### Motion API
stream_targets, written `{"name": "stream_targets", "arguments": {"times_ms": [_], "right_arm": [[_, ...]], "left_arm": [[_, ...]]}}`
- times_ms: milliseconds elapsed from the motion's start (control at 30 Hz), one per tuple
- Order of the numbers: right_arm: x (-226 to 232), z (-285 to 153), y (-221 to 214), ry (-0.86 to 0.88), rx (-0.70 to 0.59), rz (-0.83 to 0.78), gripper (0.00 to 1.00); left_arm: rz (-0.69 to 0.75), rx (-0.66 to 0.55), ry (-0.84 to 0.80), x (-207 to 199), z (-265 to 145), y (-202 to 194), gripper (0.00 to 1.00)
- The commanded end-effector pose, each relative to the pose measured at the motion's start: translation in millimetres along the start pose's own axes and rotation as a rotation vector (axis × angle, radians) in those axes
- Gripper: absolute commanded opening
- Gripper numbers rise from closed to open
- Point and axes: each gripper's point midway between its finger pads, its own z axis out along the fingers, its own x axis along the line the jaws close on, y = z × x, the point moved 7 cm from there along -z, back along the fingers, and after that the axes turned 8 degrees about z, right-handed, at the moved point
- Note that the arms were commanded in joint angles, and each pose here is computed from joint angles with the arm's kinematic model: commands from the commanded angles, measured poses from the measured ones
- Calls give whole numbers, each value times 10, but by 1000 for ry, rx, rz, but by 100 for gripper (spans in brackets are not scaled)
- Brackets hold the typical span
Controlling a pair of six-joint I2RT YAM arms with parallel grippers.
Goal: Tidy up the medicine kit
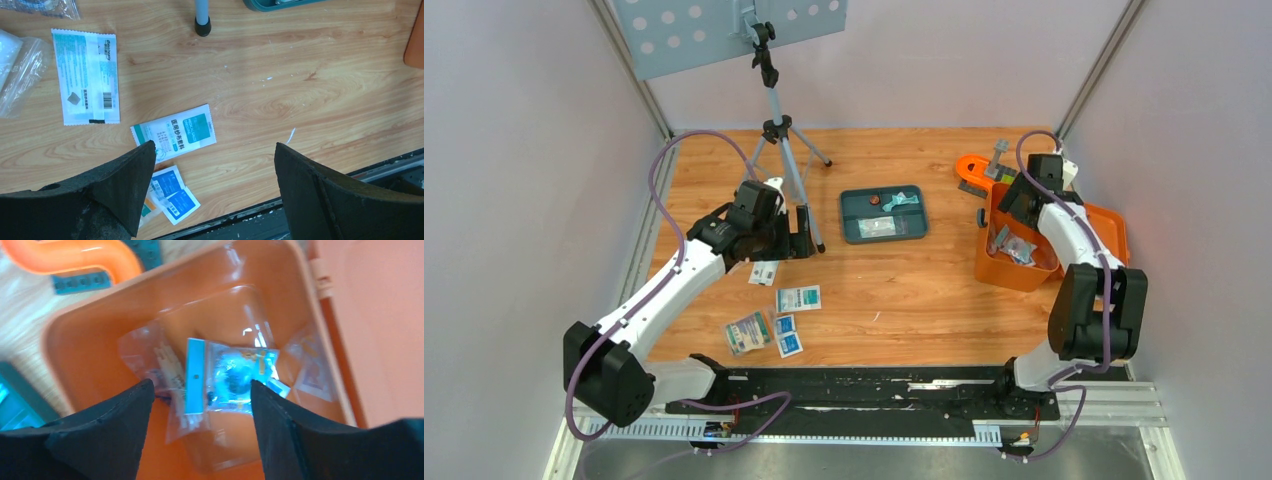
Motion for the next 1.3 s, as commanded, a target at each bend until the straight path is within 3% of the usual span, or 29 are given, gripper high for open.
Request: {"name": "stream_targets", "arguments": {"times_ms": [0,233,333,500,667,833,1033,1267], "right_arm": [[440,-328,385,247,-130,59,71],[641,-968,330,454,-186,8,58],[848,-1302,88,561,-185,-60,57],[1108,-1615,-528,713,-58,-135,55],[1273,-1617,-1263,790,138,-199,55],[1333,-1625,-1754,862,317,-220,54],[1376,-1613,-1946,852,347,-255,53],[1401,-1599,-1975,854,352,-268,53]], "left_arm": [[9,-56,15,4,-136,113,96],[1,-42,36,35,-104,69,96],[-15,-23,58,70,-94,6,96],[-42,37,206,286,-82,-255,93],[-111,106,286,473,103,-520,83],[-175,131,234,570,378,-597,75],[-240,150,325,741,525,-626,74],[-167,84,502,938,735,-293,77]]}}
